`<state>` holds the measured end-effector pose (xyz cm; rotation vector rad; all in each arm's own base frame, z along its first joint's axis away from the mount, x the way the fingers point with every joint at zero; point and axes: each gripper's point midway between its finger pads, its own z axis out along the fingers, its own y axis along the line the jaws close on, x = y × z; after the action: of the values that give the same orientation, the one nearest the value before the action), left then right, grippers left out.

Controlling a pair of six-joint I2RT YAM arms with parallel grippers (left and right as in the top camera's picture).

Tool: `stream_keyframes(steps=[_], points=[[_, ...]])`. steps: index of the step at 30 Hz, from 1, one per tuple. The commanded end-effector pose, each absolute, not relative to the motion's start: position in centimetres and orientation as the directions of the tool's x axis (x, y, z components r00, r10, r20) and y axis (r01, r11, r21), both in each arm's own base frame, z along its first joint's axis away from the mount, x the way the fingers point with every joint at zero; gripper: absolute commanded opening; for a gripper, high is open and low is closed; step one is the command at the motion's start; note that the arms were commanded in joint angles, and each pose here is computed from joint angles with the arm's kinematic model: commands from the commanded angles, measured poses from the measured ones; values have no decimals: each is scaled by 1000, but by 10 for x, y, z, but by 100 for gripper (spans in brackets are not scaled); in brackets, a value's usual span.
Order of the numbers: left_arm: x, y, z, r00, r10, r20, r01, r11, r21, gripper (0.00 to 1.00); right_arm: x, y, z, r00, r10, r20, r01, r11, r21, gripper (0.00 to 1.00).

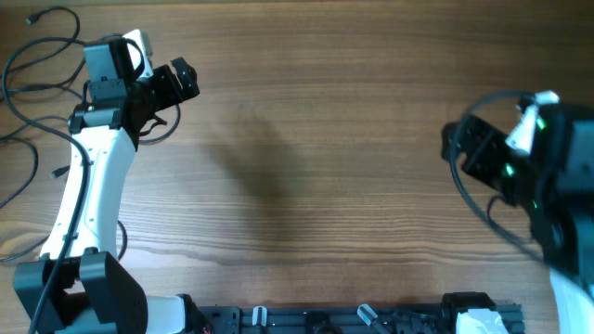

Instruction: Untangle cables

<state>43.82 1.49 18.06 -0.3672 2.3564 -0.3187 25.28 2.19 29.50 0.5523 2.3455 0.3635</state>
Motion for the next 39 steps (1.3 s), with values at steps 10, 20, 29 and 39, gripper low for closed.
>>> stream_keyframes(steps=[10, 20, 29, 39], points=[[438, 17, 184, -695, -325, -641, -162, 940, -300, 100, 211, 8, 308, -625, 462, -630, 301, 887, 351, 100], [438, 17, 184, -695, -325, -641, -162, 940, -300, 100, 220, 8, 300, -653, 461, -602, 314, 887, 338, 100], [438, 17, 184, -696, -325, -641, -163, 940, -300, 100, 218, -14, 289, -599, 450, -662, 369, 889, 271, 100], [438, 17, 184, -696, -325, -641, -163, 940, -300, 100, 226, -2, 233, -337, 383, -860, 151, 924, 352, 100]])
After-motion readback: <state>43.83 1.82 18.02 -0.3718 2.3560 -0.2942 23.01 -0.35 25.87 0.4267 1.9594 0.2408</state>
